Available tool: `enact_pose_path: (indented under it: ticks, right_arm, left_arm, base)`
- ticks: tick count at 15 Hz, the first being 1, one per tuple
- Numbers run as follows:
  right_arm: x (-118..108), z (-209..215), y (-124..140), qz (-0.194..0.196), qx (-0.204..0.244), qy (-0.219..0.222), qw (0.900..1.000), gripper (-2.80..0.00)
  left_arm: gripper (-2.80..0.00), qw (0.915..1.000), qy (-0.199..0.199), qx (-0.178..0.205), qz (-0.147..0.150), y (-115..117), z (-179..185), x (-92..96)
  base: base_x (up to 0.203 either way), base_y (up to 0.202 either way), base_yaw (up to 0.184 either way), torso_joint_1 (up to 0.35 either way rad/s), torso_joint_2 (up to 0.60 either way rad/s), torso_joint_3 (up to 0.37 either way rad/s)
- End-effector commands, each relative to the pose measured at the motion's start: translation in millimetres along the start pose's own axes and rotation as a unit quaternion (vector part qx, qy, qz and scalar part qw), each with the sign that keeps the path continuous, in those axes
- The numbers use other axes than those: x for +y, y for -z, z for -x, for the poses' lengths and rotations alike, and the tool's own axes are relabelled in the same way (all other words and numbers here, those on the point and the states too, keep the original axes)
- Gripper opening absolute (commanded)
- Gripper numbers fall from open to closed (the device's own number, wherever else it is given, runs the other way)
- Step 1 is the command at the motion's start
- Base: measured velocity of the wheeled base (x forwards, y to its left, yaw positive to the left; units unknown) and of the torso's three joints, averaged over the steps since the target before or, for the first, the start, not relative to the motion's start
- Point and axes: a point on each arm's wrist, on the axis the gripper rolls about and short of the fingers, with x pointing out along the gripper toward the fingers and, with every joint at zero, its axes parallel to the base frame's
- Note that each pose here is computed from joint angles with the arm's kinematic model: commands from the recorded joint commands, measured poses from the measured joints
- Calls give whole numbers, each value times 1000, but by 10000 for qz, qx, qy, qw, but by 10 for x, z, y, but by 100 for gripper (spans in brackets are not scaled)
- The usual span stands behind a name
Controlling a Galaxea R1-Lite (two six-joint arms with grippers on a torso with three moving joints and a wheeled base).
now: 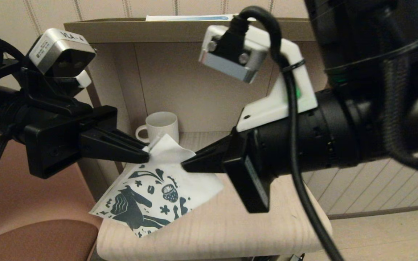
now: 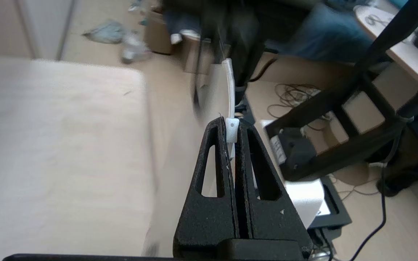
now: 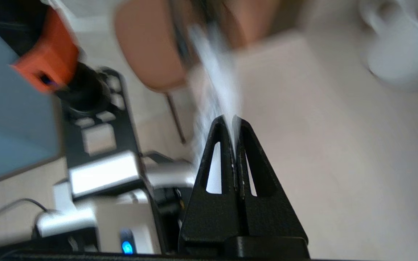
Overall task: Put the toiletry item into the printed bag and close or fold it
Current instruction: Hand it to the other hand
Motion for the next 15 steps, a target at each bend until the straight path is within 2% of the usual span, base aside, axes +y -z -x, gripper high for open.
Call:
enact_pose_path:
  ticks: [1,15]
  right_arm:
    - [-9,156,-35,18,-172,71,9998,-280]
    - [31,98,-8,79,-91,-13,9999,-280]
  left_arm:
    - [-280,10000,55,-28,21,11,-16,12]
    - [-280,10000,62,-35,21,3,-16,-1]
  base:
    - [0,0,0,0,0,0]
    - [0,0,0,0,0,0]
